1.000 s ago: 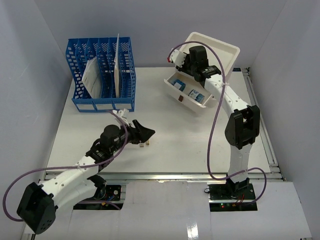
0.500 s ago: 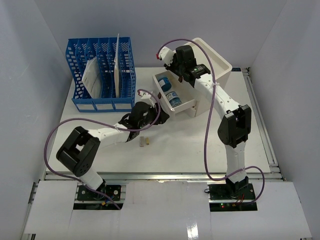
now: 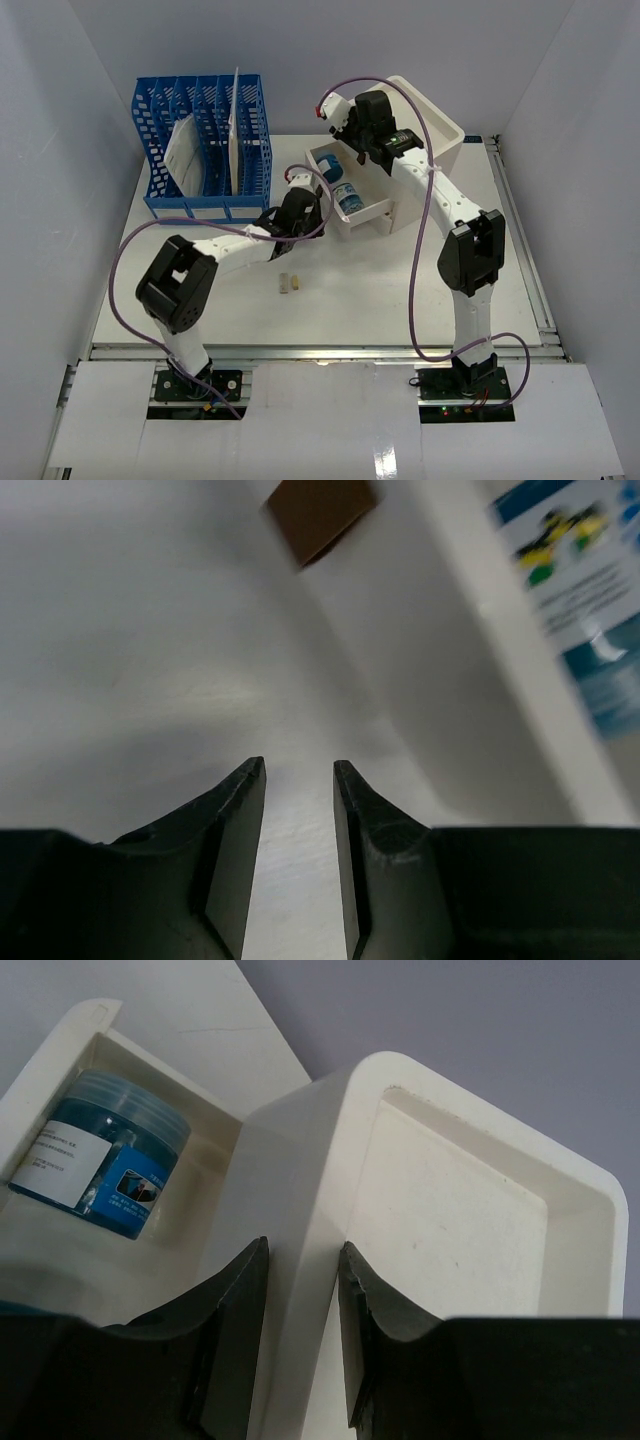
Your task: Organize the desk
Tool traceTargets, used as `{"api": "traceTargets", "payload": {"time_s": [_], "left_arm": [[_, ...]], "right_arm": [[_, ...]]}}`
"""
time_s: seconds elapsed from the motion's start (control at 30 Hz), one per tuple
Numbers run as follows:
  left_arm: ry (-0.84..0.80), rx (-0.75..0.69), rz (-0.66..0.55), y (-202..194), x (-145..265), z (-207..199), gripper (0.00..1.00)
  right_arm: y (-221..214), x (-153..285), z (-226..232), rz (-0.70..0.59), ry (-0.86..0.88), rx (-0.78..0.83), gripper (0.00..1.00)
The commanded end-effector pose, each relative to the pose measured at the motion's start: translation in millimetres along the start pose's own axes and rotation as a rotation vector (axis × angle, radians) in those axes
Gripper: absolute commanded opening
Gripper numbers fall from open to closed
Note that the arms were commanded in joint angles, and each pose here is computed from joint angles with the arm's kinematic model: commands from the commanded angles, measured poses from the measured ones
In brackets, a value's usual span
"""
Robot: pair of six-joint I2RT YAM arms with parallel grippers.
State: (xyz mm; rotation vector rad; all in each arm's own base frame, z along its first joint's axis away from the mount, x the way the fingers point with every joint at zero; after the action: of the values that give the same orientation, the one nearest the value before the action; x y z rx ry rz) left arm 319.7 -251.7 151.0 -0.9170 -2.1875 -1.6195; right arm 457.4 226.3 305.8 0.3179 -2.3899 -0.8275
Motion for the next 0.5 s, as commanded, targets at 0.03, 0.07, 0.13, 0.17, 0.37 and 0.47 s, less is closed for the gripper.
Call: {"api": "traceTargets", "payload": {"time_s": [0.03,0.07,0.13,0.17,0.37,0.47], "left_arm": [[-0.358,-0.017,-0.047,43.0,-25.6,-77.6,0.43],[-0.370,-0.010,-0.050,45.5,-27.6,-82.6,0.43],[-0.363,0.008,-0.048,45.7,-33.7,-86.2,0.43],[-0.364,0.015,-0.053,44.2,-32.7,-85.3,0.43],[-0.241,0.072,-0.079,17.1,7.3,-44.5,0.43],[-0.169,0.172,-0.133,20.0,40.5,-22.6,0.44]], "right_arm": [[-17.2,-11.0,31.4,0.035,0.161,-0.003,0.22],[-18.0,-9.7,31.5,0.037,0.162,-0.003,0.22],[-19.7,-7.0,31.2,0.042,0.161,-0.002,0.22],[-20.9,-6.2,30.8,0.043,0.161,-0.004,0.22],[-25.5,-9.5,29.4,0.057,0.155,-0.023,0.22],[-25.8,-12.3,30.1,0.061,0.155,-0.031,0.21]]}}
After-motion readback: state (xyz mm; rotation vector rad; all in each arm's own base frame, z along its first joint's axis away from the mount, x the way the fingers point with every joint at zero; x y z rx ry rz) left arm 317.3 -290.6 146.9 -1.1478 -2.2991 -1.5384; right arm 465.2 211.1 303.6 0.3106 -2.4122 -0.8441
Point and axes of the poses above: each gripper's point midway between its finger pads, its own x axis back along the fingers, its own z axis along the line the jaws close on, y = z × x, the point moved 10 cm from there along x, back along the fingers, and after that the axes turned 3 degrees about x, right-handed, at the moved point
